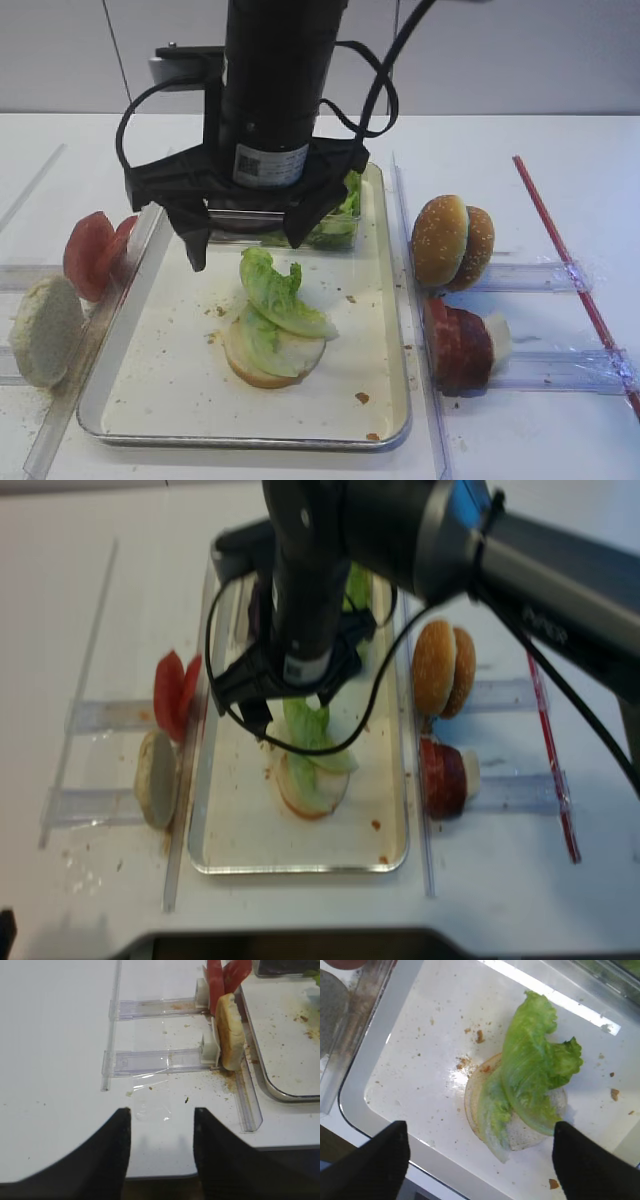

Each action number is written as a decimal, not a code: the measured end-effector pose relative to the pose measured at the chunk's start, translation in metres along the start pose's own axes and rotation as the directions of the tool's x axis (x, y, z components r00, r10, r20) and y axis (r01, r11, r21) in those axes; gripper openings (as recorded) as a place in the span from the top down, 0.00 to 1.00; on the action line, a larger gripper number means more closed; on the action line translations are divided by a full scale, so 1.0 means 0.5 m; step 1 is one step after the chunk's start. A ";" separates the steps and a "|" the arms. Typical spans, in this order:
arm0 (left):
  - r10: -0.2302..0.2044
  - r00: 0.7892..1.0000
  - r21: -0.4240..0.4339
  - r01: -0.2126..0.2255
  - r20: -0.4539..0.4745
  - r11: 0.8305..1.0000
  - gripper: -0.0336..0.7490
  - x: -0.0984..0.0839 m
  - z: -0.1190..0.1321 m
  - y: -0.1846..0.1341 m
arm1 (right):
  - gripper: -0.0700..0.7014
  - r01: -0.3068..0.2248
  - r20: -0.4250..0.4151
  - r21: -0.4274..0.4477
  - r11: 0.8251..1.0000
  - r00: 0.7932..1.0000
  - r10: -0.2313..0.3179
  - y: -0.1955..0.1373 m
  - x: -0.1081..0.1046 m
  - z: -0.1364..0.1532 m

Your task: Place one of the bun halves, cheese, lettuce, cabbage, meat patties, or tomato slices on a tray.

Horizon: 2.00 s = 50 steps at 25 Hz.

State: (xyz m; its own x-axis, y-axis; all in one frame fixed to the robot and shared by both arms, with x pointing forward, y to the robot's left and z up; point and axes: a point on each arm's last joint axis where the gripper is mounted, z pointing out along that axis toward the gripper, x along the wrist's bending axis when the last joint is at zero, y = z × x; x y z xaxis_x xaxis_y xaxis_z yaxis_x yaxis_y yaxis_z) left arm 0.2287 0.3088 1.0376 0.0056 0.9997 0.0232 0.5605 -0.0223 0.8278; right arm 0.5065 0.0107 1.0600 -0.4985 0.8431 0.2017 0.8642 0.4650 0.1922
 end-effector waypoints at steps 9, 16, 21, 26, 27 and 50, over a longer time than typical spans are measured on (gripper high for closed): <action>0.000 1.000 0.000 0.000 0.000 1.000 0.59 0.000 0.000 0.000 | 0.14 -0.081 0.035 -0.083 0.993 0.996 0.084 0.017 -0.085 -0.062; 0.000 1.000 0.000 0.000 0.000 1.000 0.59 0.000 0.000 0.000 | 0.14 -0.183 0.107 -0.091 0.979 0.975 0.192 -0.011 -0.204 -0.093; 0.000 1.000 0.000 0.000 0.000 1.000 0.59 0.000 0.000 0.000 | 0.14 -0.265 0.146 -0.095 0.960 0.950 0.277 -0.074 -0.274 -0.126; 0.000 1.000 0.000 0.000 0.000 1.000 0.59 0.000 0.000 0.000 | 0.14 -0.337 0.184 -0.118 0.934 0.917 0.354 -0.150 -0.335 -0.165; 0.000 1.000 0.000 0.000 0.000 1.000 0.59 0.000 0.000 0.000 | 0.14 -0.345 0.186 -0.127 0.930 0.913 0.364 -0.165 -0.343 -0.174; 0.000 1.000 0.000 0.000 0.000 1.000 0.59 0.000 0.000 0.000 | 0.14 -0.258 0.214 -0.417 0.871 0.904 0.370 -0.412 -0.328 -0.344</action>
State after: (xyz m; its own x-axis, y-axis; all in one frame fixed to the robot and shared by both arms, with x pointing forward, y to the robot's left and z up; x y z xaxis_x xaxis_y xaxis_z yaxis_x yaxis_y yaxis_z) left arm 0.2287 0.3088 1.0376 0.0056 0.9997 0.0232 0.5605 -0.0223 0.8278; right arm 0.3985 -0.2696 1.1527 -0.1158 0.9921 0.0480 0.8535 0.0747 0.5158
